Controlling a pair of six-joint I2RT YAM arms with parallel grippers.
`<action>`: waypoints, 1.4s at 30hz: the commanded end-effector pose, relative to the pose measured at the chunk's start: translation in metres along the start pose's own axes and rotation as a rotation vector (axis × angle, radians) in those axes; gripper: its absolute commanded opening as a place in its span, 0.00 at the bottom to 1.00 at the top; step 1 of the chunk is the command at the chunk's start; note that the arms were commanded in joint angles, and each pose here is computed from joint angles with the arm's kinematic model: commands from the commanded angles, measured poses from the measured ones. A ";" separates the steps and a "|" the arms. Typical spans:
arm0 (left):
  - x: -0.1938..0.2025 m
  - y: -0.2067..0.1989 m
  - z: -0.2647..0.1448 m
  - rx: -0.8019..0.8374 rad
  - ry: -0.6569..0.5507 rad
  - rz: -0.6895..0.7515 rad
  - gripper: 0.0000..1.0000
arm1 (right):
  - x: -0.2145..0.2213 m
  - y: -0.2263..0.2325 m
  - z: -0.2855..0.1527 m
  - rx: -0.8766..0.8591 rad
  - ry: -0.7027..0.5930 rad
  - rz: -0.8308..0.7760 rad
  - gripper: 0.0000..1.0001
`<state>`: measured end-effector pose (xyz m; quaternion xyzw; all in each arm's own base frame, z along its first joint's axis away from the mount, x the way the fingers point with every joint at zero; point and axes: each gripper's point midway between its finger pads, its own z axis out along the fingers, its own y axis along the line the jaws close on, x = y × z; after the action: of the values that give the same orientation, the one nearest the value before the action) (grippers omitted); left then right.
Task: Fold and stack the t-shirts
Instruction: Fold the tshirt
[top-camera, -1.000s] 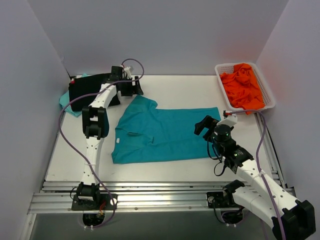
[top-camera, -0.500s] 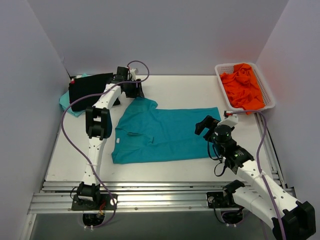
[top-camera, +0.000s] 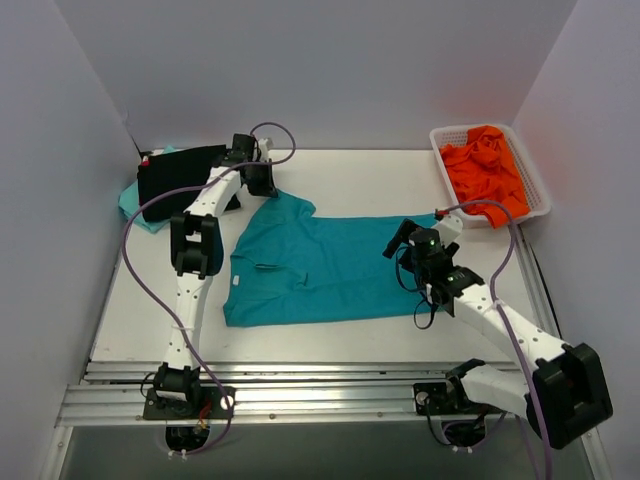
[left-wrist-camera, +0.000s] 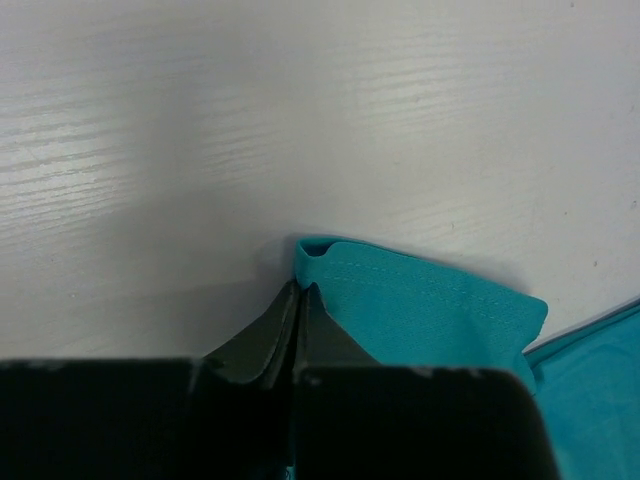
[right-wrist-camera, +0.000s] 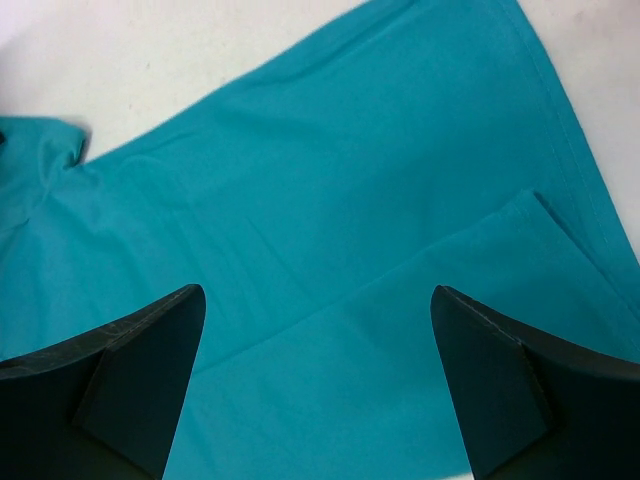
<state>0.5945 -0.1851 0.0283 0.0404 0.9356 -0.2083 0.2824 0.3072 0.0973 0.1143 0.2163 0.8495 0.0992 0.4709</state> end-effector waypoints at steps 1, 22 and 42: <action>-0.007 0.010 -0.004 -0.012 -0.029 -0.028 0.02 | -0.050 0.023 0.013 0.035 -0.101 0.058 0.91; -0.014 0.022 -0.014 0.020 -0.079 -0.102 0.02 | -0.097 -0.060 0.203 0.501 -0.073 -0.026 0.88; -0.015 0.023 -0.014 0.016 -0.080 -0.109 0.02 | -0.081 -0.081 0.226 0.509 -0.037 0.007 0.65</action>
<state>0.6040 -0.1694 0.0275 -0.0087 0.9216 -0.2453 0.3008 0.5114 -0.0088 0.0276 0.3195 0.8438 -0.1145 0.4156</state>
